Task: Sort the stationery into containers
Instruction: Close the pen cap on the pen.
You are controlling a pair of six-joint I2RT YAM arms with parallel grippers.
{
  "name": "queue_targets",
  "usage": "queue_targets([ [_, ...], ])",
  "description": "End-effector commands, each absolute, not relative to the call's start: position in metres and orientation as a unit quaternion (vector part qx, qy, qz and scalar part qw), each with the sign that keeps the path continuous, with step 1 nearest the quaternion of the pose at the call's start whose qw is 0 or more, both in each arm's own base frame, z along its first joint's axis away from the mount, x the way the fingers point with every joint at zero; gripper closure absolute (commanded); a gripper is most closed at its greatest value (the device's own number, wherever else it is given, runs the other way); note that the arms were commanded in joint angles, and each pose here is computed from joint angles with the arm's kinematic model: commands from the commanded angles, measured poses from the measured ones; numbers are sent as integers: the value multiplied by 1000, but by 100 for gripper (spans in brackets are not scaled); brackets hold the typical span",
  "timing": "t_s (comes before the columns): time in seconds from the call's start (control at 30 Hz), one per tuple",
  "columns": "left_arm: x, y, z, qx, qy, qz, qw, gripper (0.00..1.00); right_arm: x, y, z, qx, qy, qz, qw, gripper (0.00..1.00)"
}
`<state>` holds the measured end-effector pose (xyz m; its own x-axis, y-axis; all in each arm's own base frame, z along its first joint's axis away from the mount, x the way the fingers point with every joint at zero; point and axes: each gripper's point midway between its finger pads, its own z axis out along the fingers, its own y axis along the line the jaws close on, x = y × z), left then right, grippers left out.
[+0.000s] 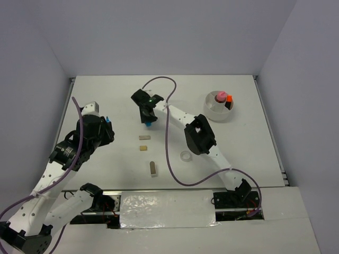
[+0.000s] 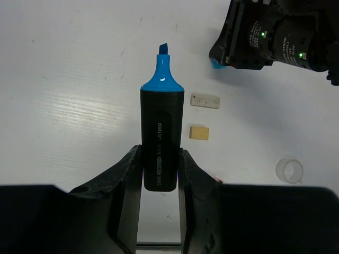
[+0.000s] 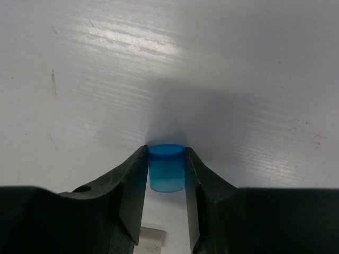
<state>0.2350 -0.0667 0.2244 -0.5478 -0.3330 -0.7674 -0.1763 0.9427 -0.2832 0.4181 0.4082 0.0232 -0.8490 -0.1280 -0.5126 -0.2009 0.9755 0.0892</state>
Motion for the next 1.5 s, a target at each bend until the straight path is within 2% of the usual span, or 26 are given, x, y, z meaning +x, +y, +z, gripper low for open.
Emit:
queue_targets([
  [0.0,240,-71,229,-135,870,-98,464,100,393,403,21,-82,967,71,229,66],
  [0.07,242,-74,227,-129,871,-103,463,100,395,399,31,-69,965,85,238,69],
  [0.1,241,-80,223,-119,874,-115,456,100,398,404,58,-59,959,116,251,75],
  [0.17,244,-87,224,-114,873,-130,456,100,406,400,77,-40,951,144,269,76],
  [0.23,244,-100,222,-97,873,-160,451,100,419,391,127,-16,934,197,296,78],
  [0.3,250,-118,233,-64,856,-205,470,100,434,377,159,-5,917,230,326,79],
  [0.33,244,-142,239,-20,848,-263,459,100,433,371,202,-6,899,258,354,80],
  [0.4,244,-175,260,45,811,-344,471,100,438,351,238,-11,876,288,388,81],
  [0.47,222,-211,270,104,777,-451,426,100,420,337,296,-26,837,345,423,82],
  [0.5,221,-225,299,136,727,-497,453,100,419,323,315,-27,820,365,440,82],
  [0.53,201,-238,312,181,691,-552,431,100,393,317,355,-53,781,415,464,81],
  [0.57,194,-244,315,167,679,-591,402,100,380,312,377,-73,752,443,482,81],
  [0.63,181,-250,354,205,601,-637,438,100,355,293,415,-95,699,485,517,81],
  [0.67,178,-254,361,203,591,-658,421,100,322,287,446,-124,647,538,526,81],
  [0.73,166,-261,383,238,549,-679,426,100,301,278,455,-133,622,577,513,81],
  [0.77,160,-268,390,250,540,-694,407,100,274,276,483,-152,579,615,513,81],
  [0.87,152,-275,410,268,498,-721,399,100,238,275,495,-177,531,660,502,80],
  [1.0,153,-279,422,261,473,-738,403,100,214,269,495,-189,491,682,508,79],
  [1.2,144,-285,437,276,437,-760,394,100,200,267,492,-209,476,689,505,79],
  [1.47,152,-296,428,270,449,-756,392,100,202,262,501,-190,485,674,523,78],
])
